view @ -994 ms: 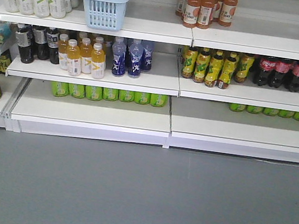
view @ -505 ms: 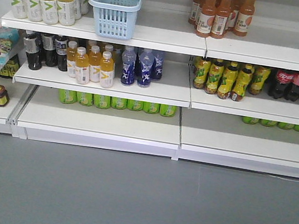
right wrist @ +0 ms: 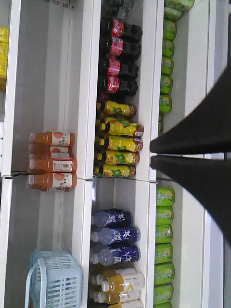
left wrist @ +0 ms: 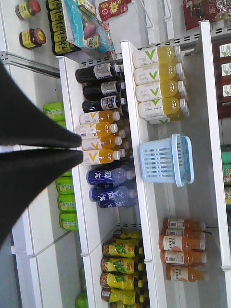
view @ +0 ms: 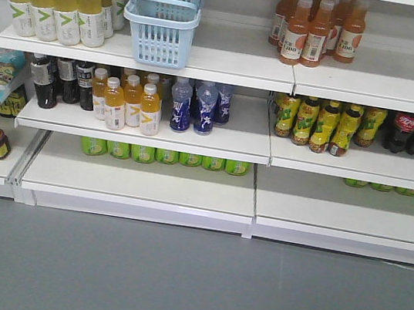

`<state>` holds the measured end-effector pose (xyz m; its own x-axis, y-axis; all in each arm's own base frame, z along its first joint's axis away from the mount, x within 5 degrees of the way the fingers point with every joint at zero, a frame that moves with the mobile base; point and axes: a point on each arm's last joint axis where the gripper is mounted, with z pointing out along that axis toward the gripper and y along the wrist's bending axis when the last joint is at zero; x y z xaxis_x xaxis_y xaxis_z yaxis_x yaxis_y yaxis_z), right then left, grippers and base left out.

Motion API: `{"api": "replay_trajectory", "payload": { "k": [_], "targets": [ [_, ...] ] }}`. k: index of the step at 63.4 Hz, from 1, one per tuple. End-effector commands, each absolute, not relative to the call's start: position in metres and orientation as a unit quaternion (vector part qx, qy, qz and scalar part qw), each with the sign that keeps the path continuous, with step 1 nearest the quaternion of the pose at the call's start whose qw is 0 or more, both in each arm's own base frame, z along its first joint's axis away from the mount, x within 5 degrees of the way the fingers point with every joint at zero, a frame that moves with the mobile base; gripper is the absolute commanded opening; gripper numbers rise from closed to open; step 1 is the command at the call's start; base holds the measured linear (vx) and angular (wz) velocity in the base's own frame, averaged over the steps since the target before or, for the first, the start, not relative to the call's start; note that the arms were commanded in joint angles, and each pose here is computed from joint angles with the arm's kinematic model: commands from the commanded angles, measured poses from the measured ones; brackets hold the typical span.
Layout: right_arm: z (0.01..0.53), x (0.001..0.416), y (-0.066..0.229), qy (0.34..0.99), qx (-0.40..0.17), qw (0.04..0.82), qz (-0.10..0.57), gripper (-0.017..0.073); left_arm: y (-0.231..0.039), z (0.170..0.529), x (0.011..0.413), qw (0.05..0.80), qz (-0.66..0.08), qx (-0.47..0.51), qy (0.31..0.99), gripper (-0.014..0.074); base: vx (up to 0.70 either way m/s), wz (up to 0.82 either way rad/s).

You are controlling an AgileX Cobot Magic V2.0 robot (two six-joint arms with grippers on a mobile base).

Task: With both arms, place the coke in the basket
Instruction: 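Drive the base toward the shelf holding the light-blue basket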

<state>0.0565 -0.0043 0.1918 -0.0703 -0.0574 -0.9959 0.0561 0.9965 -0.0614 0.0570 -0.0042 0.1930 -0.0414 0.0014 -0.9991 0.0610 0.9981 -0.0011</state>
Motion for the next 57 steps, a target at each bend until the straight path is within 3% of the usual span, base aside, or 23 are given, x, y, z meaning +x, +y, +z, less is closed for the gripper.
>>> {"api": "replay_trajectory", "payload": {
  "k": [1,57],
  "targets": [
    [0.1961,0.0558,-0.0033,0.703,-0.009,0.71,-0.046,-0.0002,-0.003,0.2008,0.0556,0.724,-0.024,0.011,0.69,-0.0006,0.13,0.03],
    [0.1961,0.0558,-0.0033,0.703,-0.009,0.71,-0.046,-0.0002,-0.003,0.2008,0.0556,0.724,-0.024,0.011,0.69,-0.0006,0.11,0.03]
  ]
}}
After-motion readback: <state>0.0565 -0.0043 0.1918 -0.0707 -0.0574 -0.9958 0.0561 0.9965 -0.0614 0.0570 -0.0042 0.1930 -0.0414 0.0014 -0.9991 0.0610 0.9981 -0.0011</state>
